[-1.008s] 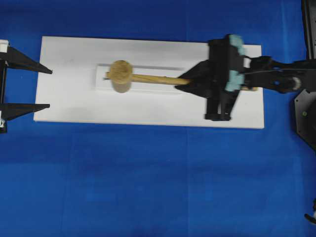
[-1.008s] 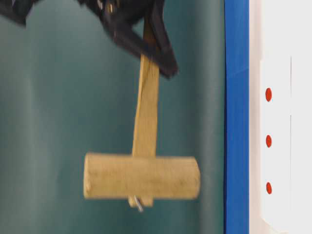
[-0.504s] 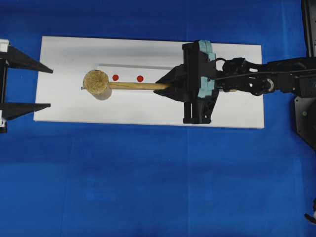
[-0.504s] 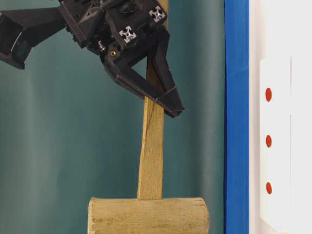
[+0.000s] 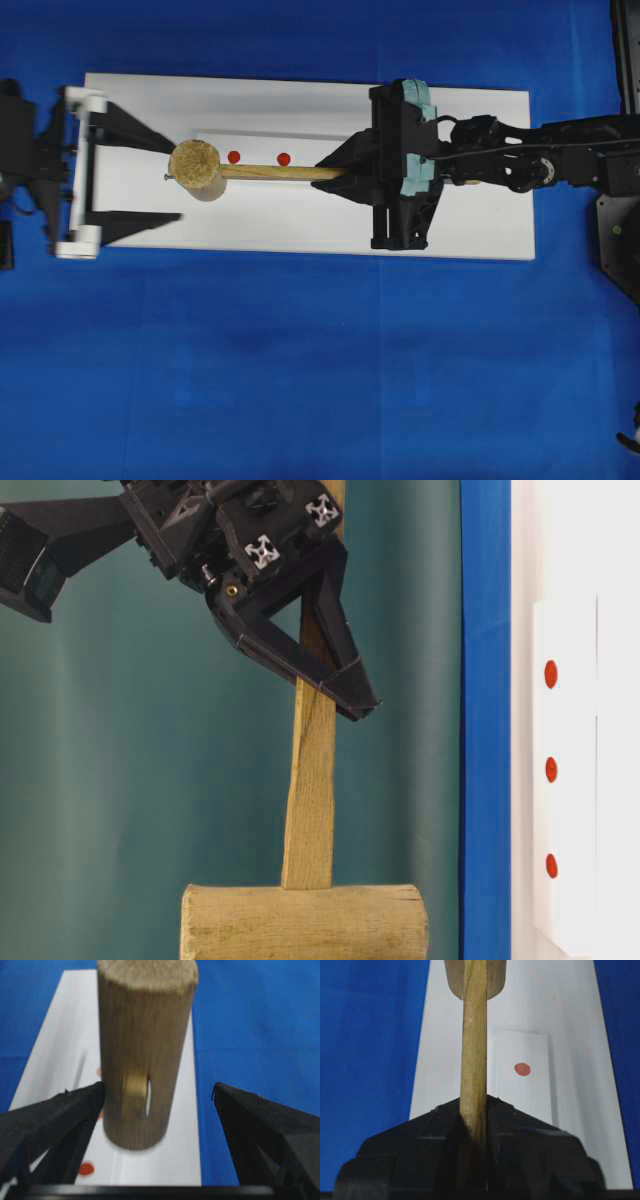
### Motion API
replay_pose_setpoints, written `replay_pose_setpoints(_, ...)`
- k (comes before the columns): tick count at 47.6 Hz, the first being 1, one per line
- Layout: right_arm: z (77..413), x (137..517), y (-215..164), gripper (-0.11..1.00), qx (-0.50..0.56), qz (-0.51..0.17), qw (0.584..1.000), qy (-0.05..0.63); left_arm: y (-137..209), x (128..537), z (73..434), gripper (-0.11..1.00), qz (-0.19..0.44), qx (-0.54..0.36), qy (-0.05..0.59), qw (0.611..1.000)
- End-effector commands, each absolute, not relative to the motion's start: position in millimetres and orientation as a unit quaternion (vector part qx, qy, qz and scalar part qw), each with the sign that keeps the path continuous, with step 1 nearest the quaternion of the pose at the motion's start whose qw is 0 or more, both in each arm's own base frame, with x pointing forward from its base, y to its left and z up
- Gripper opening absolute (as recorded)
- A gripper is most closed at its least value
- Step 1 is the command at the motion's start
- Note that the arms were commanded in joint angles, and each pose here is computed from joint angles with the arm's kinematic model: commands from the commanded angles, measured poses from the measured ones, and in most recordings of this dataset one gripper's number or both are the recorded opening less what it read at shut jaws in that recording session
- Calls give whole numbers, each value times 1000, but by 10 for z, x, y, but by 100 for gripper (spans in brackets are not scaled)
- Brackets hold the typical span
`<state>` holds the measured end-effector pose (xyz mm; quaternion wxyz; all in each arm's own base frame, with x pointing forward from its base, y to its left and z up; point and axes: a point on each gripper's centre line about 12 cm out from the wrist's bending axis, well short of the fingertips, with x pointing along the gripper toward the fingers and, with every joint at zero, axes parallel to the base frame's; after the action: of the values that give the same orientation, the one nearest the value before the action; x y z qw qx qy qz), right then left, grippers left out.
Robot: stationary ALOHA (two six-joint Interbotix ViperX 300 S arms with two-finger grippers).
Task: Hit the mark with a hammer.
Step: 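Move the left gripper to the mallet head, then close the left gripper on the mallet head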
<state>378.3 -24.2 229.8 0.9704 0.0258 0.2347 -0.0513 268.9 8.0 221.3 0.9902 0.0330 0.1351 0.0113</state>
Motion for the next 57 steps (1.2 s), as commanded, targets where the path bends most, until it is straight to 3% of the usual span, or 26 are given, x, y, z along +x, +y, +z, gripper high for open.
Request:
replay_pose_setpoints(1, 2474, 3832, -244, 2, 25, -52, 976, 210, 73, 2909, 2307, 94, 10, 31, 124, 992)
replay_pose_setpoints(11, 2478, 3833, -248, 2, 25, -54, 976, 209, 99, 3163, 2294, 94, 13, 32, 134, 990)
replay_pose_setpoints(28, 2473, 3832, -242, 2, 25, -52, 976, 211, 154, 3210, 2271, 93, 21, 30, 139, 990)
replay_pose_setpoints(32, 2473, 3832, -242, 2, 25, -52, 976, 211, 159, 3212, 2275, 84, 22, 29, 139, 990)
replay_pose_setpoints(40, 2472, 3831, -241, 2, 25, -51, 976, 211, 154, 3204, 2266, 43, 21, 30, 141, 989)
replay_pose_setpoints(57, 2464, 3828, -238, 2, 26, -50, 975, 213, 153, 3195, 2241, 44, 20, 29, 150, 988)
